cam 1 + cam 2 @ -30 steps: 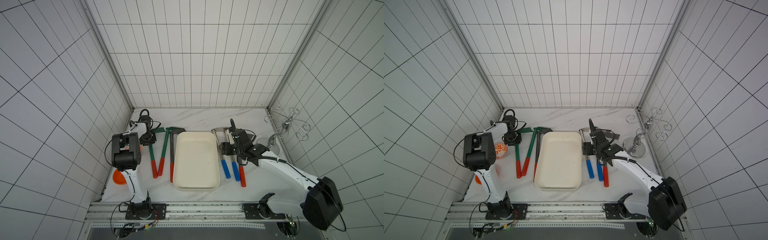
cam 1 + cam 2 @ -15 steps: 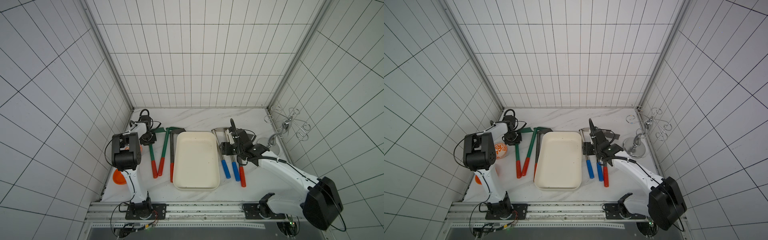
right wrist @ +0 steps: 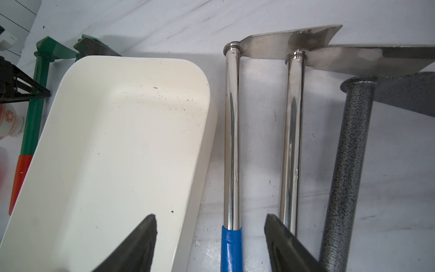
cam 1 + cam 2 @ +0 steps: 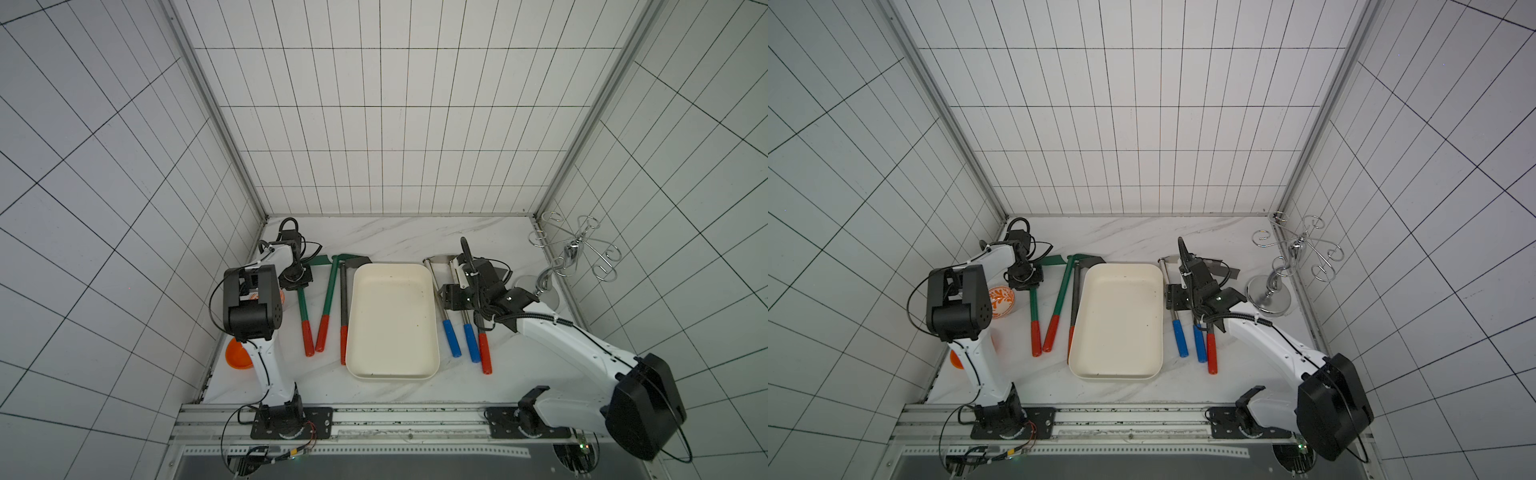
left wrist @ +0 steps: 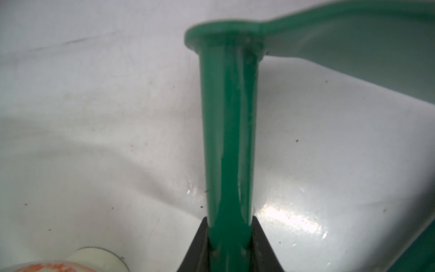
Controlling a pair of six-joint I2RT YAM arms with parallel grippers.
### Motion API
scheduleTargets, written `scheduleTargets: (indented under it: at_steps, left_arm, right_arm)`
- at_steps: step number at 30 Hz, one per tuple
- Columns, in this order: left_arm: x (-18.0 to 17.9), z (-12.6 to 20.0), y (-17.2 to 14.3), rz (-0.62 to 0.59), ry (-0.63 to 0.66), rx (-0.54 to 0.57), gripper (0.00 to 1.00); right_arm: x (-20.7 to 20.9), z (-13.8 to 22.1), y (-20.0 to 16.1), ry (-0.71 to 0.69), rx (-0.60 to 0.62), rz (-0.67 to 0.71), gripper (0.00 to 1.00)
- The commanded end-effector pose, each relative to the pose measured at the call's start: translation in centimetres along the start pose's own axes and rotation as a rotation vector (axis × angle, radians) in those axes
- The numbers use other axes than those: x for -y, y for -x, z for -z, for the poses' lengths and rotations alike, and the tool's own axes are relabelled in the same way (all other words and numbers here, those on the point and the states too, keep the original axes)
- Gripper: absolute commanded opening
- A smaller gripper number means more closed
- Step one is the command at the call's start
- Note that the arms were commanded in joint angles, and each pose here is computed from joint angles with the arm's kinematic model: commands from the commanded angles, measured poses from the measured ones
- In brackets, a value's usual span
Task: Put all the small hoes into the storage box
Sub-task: Pick up the hoe from the center of the board.
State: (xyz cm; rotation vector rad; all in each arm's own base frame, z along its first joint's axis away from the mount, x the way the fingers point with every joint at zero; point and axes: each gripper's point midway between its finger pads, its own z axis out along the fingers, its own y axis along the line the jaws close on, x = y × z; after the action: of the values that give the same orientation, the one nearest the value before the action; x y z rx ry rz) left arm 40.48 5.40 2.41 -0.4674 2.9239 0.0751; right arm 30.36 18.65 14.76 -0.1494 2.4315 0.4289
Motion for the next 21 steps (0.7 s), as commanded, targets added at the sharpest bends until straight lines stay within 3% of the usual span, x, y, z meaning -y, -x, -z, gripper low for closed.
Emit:
scheduleTargets:
  at_steps: [1,9,21]
  left_arm:
    - [0.0,2.2,2.0,0.010,-0.010,0.072,0.12]
    - [-0.2,4.2,2.4,0.013,-0.010,0.102,0.00]
    - [-0.3,10.6,3.8,0.034,-0.036,0.217,0.00]
  right_arm:
    - [-0.6,0.4,0.9,0.019,0.026,-0.012,0.73]
    - [-0.7,0.6,1.0,0.026,0.034,-0.015,0.73]
    - [-0.7,1.2,1.0,0.036,0.047,-0.025,0.72]
